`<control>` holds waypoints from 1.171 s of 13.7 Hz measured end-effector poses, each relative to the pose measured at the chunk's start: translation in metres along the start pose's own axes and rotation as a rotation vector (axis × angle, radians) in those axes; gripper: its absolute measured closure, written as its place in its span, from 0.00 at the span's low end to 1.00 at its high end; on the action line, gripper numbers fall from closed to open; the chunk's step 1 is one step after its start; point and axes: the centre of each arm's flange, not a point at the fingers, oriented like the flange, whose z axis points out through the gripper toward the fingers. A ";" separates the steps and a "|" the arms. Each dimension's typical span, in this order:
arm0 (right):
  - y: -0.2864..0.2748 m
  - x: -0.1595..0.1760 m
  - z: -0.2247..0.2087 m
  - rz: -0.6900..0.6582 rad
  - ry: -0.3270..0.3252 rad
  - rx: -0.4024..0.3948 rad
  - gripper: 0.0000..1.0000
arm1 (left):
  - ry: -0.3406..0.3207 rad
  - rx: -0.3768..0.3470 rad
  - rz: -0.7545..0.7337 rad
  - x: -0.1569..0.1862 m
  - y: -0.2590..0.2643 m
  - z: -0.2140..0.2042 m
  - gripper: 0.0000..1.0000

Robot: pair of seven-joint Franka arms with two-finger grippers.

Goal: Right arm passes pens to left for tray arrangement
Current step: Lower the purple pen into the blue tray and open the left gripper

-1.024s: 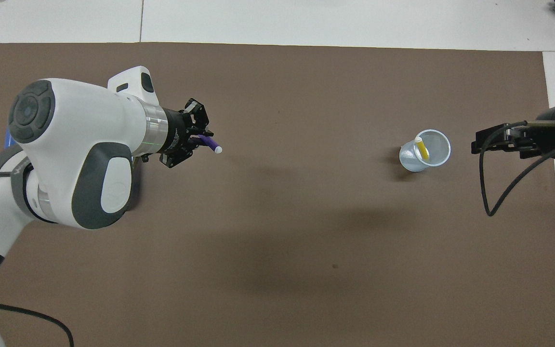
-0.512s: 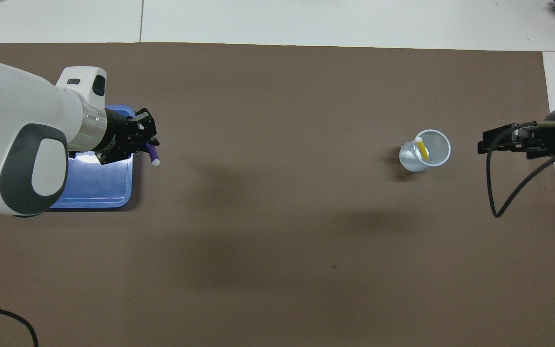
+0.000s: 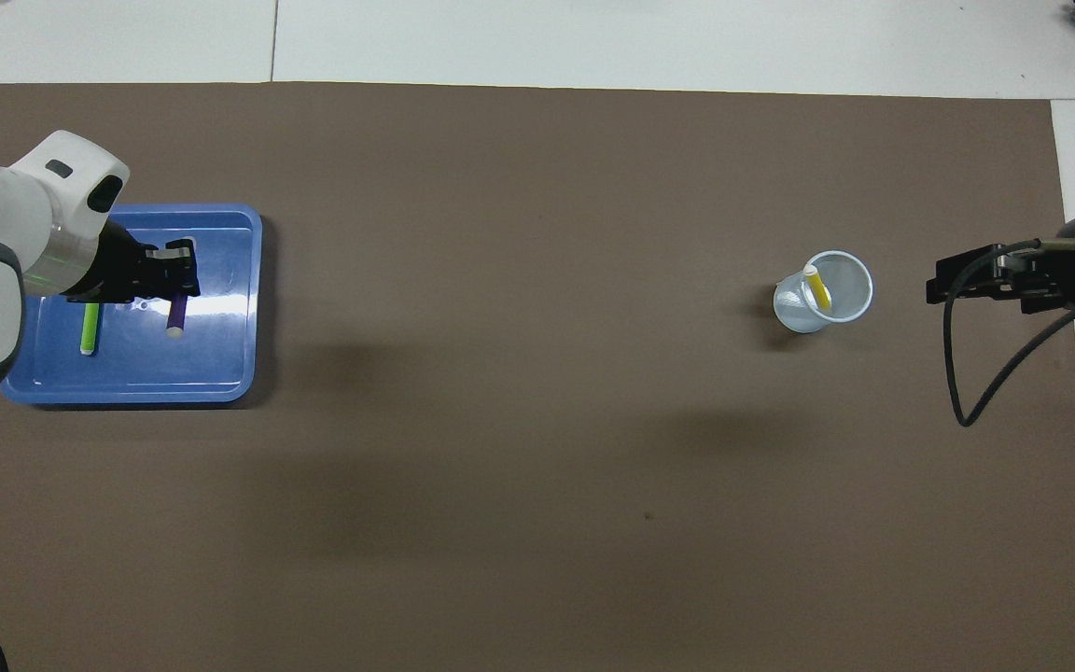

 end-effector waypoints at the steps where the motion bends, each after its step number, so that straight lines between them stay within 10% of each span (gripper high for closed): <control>1: 0.002 0.000 0.000 0.004 0.000 0.000 0.00 | 0.003 0.036 0.062 0.001 -0.009 0.001 0.82; 10: 0.003 0.000 -0.001 0.005 -0.001 0.000 0.00 | 0.121 0.158 0.225 0.022 -0.091 0.039 0.82; 16: 0.001 -0.001 0.000 0.002 -0.003 0.000 0.00 | 0.089 0.124 0.229 0.030 -0.105 0.119 0.82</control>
